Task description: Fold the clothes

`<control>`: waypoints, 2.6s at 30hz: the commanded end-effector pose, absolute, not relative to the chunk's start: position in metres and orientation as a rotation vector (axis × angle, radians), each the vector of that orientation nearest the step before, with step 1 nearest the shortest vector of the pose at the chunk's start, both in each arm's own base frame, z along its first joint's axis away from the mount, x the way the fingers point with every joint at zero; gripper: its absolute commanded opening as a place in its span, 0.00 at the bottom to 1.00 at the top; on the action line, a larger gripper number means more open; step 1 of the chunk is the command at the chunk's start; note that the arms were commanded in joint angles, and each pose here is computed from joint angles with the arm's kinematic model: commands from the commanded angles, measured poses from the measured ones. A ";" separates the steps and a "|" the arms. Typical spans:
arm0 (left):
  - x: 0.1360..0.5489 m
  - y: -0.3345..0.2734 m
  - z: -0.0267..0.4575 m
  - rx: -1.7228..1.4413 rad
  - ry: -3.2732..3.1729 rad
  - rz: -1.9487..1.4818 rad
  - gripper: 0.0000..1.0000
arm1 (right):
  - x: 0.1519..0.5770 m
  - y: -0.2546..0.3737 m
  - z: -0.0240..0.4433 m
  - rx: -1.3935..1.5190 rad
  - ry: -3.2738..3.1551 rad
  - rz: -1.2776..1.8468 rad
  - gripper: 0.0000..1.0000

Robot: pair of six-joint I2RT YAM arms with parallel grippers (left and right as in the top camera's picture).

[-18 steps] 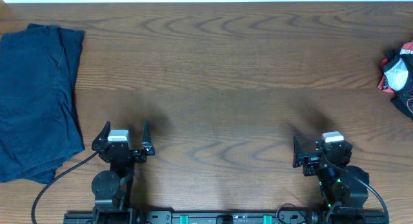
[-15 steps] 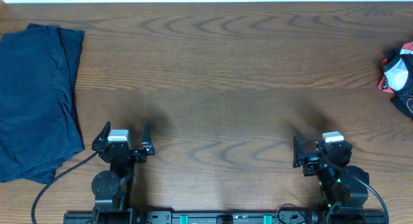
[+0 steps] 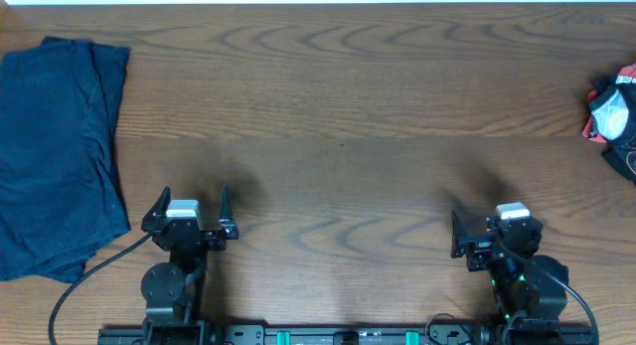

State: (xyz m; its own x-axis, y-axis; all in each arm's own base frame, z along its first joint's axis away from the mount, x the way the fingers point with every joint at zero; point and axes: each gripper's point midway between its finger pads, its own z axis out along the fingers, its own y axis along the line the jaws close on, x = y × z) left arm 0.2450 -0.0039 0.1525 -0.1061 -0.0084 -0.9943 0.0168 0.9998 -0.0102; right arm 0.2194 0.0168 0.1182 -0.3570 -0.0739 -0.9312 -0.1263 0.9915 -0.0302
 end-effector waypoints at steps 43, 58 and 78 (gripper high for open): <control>0.246 -0.007 0.149 -0.265 1.667 -0.287 0.98 | 0.219 0.014 0.118 -0.120 1.935 0.051 0.99; 0.245 -0.008 0.195 -0.156 1.923 -0.163 0.98 | 0.219 0.014 0.118 -0.120 1.935 0.051 0.99; 0.288 -0.028 0.225 -0.214 2.755 -0.242 0.97 | 0.219 0.014 0.118 -0.120 1.935 0.051 0.99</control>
State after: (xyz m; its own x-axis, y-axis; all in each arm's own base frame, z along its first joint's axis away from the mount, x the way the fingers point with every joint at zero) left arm 0.2833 -0.0185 0.2179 -0.9116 -0.2031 -0.3573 -0.1548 0.9750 -0.1592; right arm 0.2195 0.0168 0.1190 -0.3535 -0.0740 -0.9325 -0.1259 0.9916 -0.0310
